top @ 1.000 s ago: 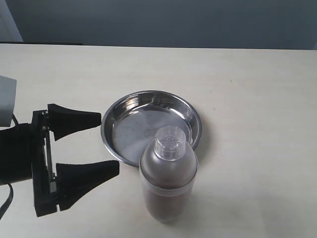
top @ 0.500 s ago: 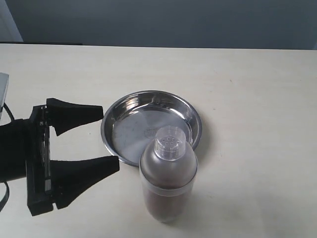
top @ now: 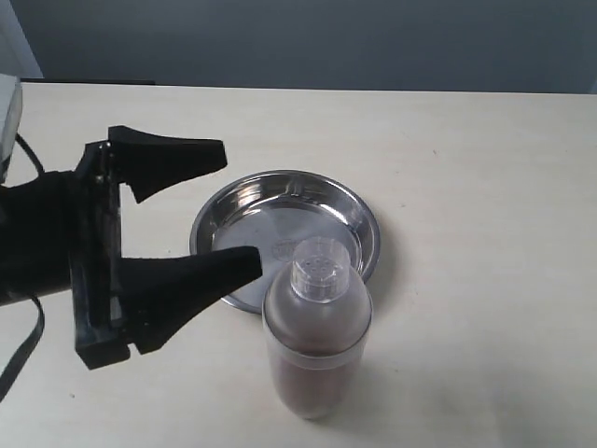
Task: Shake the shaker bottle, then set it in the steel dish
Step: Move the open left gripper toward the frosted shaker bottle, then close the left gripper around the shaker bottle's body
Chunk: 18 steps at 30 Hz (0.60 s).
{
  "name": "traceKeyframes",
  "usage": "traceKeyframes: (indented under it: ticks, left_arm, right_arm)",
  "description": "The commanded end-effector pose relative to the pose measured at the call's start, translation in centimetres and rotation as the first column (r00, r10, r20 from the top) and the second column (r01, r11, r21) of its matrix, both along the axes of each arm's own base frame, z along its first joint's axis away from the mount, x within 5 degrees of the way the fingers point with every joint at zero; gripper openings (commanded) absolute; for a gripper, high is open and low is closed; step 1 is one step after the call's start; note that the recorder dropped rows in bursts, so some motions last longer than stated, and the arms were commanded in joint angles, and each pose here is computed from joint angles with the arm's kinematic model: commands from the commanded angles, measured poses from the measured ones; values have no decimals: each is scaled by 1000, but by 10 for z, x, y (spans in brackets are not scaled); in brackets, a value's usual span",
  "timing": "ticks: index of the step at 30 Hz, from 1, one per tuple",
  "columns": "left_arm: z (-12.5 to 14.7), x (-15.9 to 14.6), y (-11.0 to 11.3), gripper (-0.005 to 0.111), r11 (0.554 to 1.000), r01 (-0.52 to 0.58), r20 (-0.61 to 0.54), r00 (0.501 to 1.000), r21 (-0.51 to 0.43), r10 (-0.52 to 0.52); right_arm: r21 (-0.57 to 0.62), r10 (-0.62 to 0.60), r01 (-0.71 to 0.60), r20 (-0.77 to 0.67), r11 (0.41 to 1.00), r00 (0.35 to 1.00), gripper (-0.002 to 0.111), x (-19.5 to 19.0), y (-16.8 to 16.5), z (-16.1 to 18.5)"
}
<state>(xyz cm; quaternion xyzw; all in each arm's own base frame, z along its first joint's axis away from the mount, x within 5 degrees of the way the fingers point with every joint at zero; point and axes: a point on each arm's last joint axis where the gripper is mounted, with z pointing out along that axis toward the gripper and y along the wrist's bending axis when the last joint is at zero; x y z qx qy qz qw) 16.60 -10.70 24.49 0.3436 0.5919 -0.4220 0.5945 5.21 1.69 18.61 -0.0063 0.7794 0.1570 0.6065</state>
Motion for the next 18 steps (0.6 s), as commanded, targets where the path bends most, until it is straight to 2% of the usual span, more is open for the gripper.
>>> traceKeyframes:
  ticks: [1,4,7,11,18]
  left_arm:
    - [-3,5,-14,102,1000,21,-25,999,13,-21]
    - [-6,7,-22,102,998,49,-26,998,-46,-51]
    - [-16,15,-28,102,998,15,-50,999,-54,-18]
    - [-35,21,-40,102,999,32,-83,996,-10,-33]
    - [-51,36,-61,102,996,74,-44,996,45,-72]
  right_arm:
    - [-1,1,-1,10,1000,1000,-1,0,0,0]
    - [-1,1,-1,10,1000,1000,-1,0,0,0]
    - [-1,1,-1,10,1000,1000,-1,0,0,0]
    - [-1,1,-1,10,1000,1000,-1,0,0,0]
    - [-1,1,-1,10,1000,1000,-1,0,0,0]
